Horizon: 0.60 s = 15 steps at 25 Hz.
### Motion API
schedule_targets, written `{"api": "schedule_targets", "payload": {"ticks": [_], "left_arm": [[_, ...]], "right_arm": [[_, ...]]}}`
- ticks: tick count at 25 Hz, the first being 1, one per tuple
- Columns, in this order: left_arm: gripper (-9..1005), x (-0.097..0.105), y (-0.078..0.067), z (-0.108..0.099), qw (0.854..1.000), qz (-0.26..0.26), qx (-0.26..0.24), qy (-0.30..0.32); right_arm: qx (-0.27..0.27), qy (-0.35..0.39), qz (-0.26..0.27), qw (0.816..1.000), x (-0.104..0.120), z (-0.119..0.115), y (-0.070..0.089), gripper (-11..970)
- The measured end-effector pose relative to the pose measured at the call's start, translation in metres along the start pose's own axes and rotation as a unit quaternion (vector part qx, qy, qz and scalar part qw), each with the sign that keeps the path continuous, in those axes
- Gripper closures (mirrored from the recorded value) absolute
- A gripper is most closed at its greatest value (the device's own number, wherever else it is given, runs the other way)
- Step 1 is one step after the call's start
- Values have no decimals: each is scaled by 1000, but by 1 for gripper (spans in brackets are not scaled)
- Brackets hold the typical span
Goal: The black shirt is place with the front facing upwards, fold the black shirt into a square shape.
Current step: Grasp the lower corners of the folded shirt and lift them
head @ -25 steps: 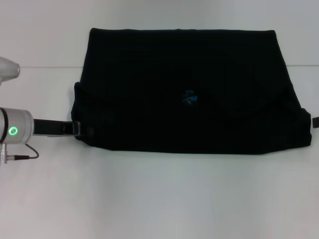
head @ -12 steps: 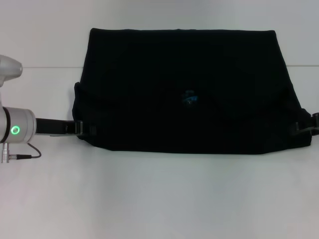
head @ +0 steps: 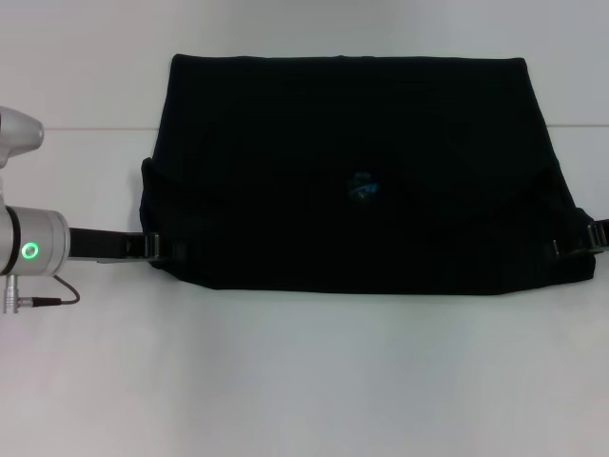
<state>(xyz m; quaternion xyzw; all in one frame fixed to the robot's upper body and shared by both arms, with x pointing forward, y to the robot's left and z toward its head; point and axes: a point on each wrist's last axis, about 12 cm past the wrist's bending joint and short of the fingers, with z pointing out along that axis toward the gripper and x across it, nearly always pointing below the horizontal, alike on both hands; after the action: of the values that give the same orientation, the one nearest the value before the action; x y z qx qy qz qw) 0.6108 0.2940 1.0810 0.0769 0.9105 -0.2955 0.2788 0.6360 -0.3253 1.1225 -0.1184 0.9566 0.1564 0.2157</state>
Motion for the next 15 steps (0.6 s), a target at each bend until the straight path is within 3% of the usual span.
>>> {"api": "schedule_targets", "payload": {"ticks": [11, 15], "left_arm": [[933, 0, 0, 0, 1000, -4, 0, 0], [932, 2, 2, -1, 1000, -6, -1, 1]], "right_arm": [[4, 9, -24, 1000, 3, 6, 5, 263], [5, 9, -25, 1000, 3, 6, 6, 405]]}}
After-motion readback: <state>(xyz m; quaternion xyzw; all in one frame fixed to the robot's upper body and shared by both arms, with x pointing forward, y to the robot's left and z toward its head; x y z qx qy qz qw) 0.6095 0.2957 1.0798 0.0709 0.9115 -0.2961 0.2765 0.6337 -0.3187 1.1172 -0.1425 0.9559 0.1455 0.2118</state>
